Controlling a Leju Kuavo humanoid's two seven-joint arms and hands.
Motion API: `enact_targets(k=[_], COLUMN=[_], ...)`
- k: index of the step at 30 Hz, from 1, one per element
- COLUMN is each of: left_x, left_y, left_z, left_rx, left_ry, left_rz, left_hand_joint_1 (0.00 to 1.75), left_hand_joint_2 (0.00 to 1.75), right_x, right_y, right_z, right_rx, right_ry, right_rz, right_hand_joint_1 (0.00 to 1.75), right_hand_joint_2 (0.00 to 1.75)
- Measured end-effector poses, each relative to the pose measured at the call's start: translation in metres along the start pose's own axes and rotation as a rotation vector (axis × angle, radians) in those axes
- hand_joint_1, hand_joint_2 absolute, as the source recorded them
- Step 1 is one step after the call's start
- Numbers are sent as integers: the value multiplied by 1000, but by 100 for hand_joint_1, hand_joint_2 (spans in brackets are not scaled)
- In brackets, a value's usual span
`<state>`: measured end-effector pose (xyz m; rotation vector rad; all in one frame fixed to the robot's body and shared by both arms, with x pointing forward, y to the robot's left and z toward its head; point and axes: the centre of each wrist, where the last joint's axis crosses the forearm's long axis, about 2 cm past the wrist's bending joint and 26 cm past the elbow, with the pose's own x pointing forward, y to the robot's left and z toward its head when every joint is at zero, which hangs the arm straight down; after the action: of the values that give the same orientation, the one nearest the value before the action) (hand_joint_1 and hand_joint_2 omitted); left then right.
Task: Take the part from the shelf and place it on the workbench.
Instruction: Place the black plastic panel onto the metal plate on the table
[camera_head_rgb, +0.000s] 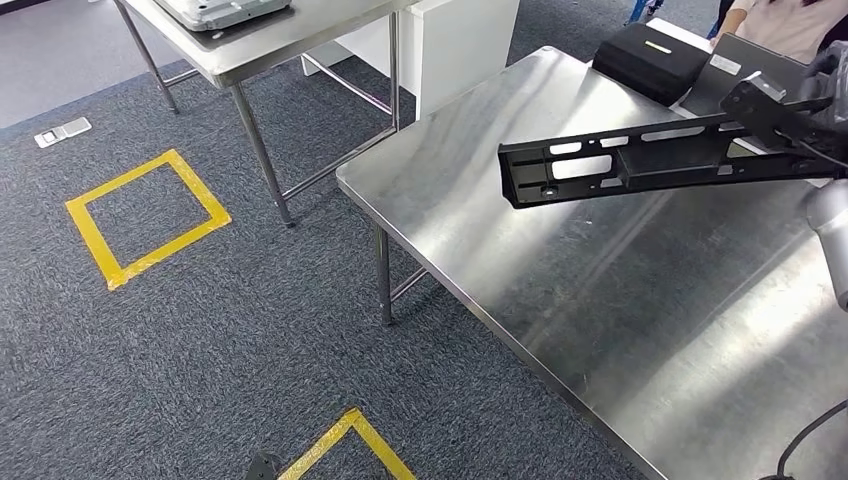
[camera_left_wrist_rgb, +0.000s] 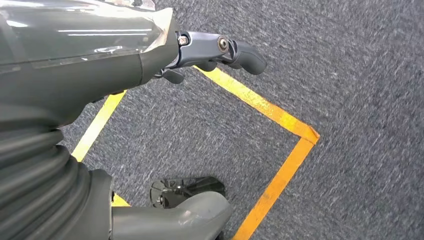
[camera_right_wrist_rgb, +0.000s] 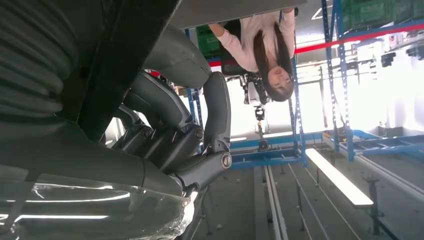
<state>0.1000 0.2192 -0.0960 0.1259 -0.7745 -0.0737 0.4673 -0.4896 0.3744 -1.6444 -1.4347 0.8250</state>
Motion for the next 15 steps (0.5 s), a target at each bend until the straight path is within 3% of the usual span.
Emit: enact_targets(k=[15], left_x=[0], left_y=[0], left_z=[0], left_rx=[-8], left_ry=[-6], left_rz=[-4], left_hand_joint_1=[0], left_hand_joint_2=[175], right_x=[0], right_y=[1], right_z=[1], right_rx=[0], right_ry=[9], right_rz=[9], right_hand_joint_1=[175], right_hand_joint_2=[175])
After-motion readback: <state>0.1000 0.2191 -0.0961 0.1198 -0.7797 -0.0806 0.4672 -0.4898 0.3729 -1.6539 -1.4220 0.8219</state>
